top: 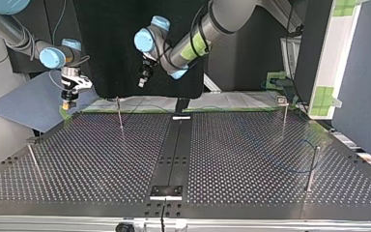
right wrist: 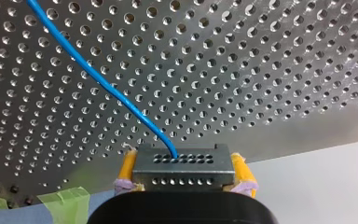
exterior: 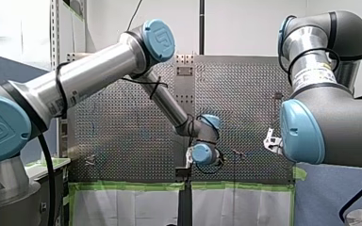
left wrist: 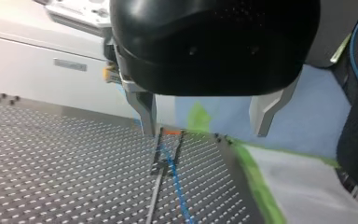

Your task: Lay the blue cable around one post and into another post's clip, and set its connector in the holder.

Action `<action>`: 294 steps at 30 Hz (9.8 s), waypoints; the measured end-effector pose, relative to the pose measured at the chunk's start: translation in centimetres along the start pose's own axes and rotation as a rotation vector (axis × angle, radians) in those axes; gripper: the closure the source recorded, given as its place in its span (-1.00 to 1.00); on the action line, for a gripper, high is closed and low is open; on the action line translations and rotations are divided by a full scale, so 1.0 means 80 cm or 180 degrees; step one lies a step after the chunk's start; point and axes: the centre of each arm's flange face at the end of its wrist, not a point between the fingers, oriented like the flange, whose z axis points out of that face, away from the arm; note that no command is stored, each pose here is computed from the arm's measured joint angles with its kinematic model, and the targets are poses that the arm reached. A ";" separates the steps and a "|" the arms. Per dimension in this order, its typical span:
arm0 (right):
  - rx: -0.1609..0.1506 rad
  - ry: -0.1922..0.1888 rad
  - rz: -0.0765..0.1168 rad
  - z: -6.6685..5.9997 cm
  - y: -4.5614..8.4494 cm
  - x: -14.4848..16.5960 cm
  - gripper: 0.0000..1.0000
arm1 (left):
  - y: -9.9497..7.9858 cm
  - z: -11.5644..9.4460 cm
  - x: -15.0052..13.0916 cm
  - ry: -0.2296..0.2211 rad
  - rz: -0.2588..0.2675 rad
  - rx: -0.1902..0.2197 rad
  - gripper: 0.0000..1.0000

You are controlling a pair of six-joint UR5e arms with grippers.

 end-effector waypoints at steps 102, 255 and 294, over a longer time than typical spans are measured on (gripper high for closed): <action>0.0079 -0.0022 0.0156 0.013 -0.023 0.003 1.00 | 0.245 -0.269 -0.124 -0.0767 -0.0689 -0.0515 -1.00; 0.0733 -0.0264 -0.0497 0.002 -0.048 0.335 1.00 | 0.317 -0.321 -0.045 -0.0201 -0.0395 -0.0821 -1.00; 0.1138 -0.0232 -0.0509 0.032 -0.031 0.335 1.00 | 0.320 -0.321 -0.045 -0.0186 -0.0392 -0.0843 -1.00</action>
